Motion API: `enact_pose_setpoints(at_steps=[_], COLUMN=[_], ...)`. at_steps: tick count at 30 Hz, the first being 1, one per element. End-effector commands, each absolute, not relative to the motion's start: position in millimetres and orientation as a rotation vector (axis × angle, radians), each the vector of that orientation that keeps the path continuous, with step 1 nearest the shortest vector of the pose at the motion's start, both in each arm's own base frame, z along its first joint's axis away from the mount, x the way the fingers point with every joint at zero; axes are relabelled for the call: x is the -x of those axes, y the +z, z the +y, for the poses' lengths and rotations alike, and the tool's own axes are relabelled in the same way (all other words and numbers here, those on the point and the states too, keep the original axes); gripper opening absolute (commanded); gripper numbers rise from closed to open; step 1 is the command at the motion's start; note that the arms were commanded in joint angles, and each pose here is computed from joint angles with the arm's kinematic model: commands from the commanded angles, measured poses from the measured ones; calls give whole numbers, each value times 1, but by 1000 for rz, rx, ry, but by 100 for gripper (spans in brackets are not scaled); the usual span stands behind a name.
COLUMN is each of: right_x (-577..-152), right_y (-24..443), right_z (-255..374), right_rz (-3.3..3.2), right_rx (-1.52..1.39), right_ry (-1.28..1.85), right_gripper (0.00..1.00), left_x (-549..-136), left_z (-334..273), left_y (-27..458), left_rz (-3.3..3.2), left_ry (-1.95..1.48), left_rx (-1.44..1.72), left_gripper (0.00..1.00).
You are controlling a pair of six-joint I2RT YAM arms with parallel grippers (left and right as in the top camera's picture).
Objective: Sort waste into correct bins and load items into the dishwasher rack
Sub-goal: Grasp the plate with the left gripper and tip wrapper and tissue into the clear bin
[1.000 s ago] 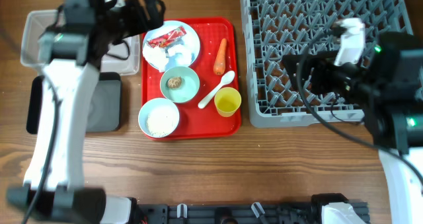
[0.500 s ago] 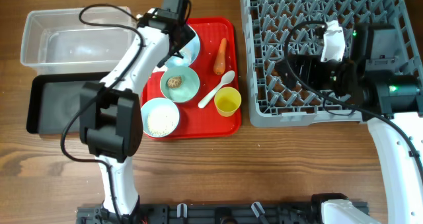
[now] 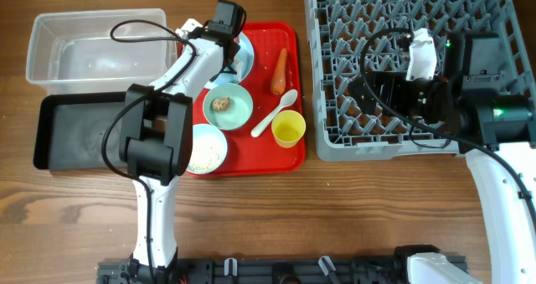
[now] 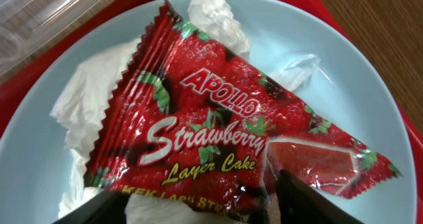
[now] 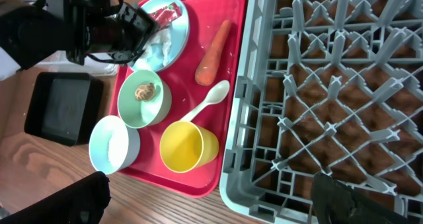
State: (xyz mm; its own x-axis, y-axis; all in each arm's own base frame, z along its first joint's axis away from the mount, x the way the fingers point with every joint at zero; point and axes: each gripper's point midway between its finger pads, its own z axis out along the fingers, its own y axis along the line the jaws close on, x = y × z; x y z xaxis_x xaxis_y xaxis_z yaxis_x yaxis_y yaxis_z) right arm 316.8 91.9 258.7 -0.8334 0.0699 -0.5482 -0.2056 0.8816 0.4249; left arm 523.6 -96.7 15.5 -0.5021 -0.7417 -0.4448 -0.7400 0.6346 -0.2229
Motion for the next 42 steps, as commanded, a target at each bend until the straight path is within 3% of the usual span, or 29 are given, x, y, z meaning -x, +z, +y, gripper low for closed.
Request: enact_pose_setpoints(at_steps=[1,3,7,11,14,18,23,27,28,29,30,34,38,42], right_x=[-319,-319,-319,-319,-318,-318,-318,-319,-319,-319,-319,-319,-319,-315], right_y=[259,259,259,259,259,259,258,257,257,257,257,257,257,255], right_z=[94,94,94,94,94,94,94,91,91,91,91,91,91,90], right_rz=[2468,2469,2468,2471,2473,2474,2475,2479,2479,2479,2478,2479,2479,2498], right_rx=[129,129,128,125,127,125,127,118,119,119,120,119,119,115], right_ry=[641,641,642,643,642,644,642,620,619,619,619,619,620,621], right_gripper=[99,100,100,100,100,100,100,100,100,100,100,100,100,100], left_x=[-511,-511,-512,-521,-516,-485,-480,-488,-492,-493,-494,-492,-461,-373], left_z=[-105,-105,-116,-113,-96,-43,73,131,134,134,131,118,91,44], left_y=[-36,-35,-18,77,176,240,221,154,135,121,117,142,211,242], left_rz=[2462,2465,2585,2483,2342,2258,2190,2252,2276,2301,2316,2385,2364,2572], left_ry=[-2,-1,-42,-132,-218,-200,54,195,210,218,210,148,-38,-205], left_rx=[1191,1186,938,826,760,845,1058,1156,1168,1173,1168,996,939,920], left_gripper=[28,4,4,4,4,4,4,4,27,79,100,100,100,99])
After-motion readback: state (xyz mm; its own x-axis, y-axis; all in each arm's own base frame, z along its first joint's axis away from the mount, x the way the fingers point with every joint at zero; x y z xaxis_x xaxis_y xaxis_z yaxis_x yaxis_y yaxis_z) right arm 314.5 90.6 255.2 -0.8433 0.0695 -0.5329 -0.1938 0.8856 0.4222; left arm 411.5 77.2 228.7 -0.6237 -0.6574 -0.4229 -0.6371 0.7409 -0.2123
